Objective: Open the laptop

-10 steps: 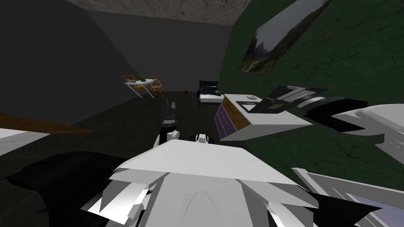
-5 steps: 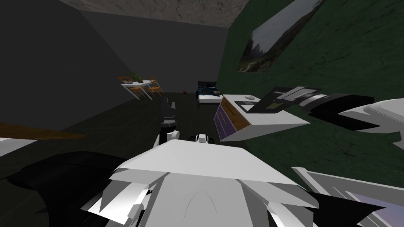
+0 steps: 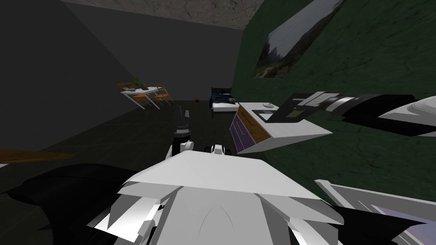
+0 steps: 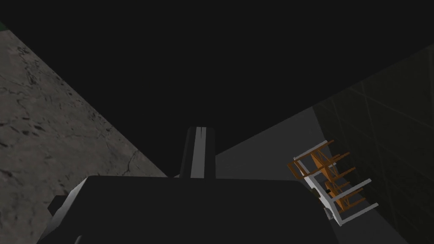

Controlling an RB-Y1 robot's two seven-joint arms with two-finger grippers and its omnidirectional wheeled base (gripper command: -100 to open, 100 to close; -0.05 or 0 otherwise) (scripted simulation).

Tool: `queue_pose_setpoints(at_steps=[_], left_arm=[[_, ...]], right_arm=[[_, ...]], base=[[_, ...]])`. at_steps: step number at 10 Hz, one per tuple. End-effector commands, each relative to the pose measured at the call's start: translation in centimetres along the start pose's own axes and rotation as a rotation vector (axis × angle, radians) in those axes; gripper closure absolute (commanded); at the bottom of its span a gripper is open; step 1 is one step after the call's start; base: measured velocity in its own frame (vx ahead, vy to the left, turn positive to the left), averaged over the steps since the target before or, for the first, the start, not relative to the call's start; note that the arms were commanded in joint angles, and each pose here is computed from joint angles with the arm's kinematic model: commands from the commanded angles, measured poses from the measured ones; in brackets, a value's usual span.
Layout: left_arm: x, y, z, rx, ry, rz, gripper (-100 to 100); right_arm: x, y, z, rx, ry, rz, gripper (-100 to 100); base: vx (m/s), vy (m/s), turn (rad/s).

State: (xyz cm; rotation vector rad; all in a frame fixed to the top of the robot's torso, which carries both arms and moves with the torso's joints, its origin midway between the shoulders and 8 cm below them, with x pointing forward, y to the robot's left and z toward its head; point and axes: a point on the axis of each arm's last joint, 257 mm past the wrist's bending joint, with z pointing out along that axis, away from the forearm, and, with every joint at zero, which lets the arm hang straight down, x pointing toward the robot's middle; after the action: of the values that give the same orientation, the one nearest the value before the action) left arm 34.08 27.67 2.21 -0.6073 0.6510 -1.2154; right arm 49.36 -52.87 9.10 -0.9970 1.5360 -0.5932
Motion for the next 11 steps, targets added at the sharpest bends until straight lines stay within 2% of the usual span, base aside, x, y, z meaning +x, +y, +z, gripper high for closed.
queue_pose_setpoints(at_steps=[1,2,4,5,6,7,8,11], left_arm=[[0.0,0.0,0.0,0.000,0.000,0.000,0],[0.0,0.0,0.0,0.000,0.000,0.000,0],[0.0,0.0,0.0,0.000,0.000,0.000,0],[0.0,0.0,0.0,0.000,0.000,0.000,0],[0.0,0.0,0.0,0.000,0.000,0.000,0],[0.0,0.0,0.0,0.000,0.000,0.000,0],[0.0,0.0,0.0,0.000,0.000,0.000,0],[0.0,0.0,0.0,0.000,0.000,0.000,0]], right_arm=[[-0.9,0.5,0.4,-0.068,0.022,-0.007,100],[-1.1,0.4,0.4,-0.070,0.023,-0.013,100],[-1.7,1.4,0.8,-0.144,0.053,-0.005,100],[-2.0,1.3,0.9,-0.148,0.054,-0.017,100],[-2.5,1.8,1.1,-0.187,0.072,-0.019,100],[-2.2,1.5,1.0,-0.165,0.063,-0.020,100],[-2.3,-0.6,1.0,-0.117,0.069,-0.045,-100],[-2.3,-0.5,1.0,-0.122,0.069,-0.044,-100]], base=[[0.071,0.015,-0.065],[0.057,0.008,-0.034],[0.095,0.011,-0.095],[0.083,0.016,-0.055],[0.075,0.012,-0.066],[0.035,0.006,-0.018],[0.077,0.108,-0.041],[0.035,0.063,-0.013]])
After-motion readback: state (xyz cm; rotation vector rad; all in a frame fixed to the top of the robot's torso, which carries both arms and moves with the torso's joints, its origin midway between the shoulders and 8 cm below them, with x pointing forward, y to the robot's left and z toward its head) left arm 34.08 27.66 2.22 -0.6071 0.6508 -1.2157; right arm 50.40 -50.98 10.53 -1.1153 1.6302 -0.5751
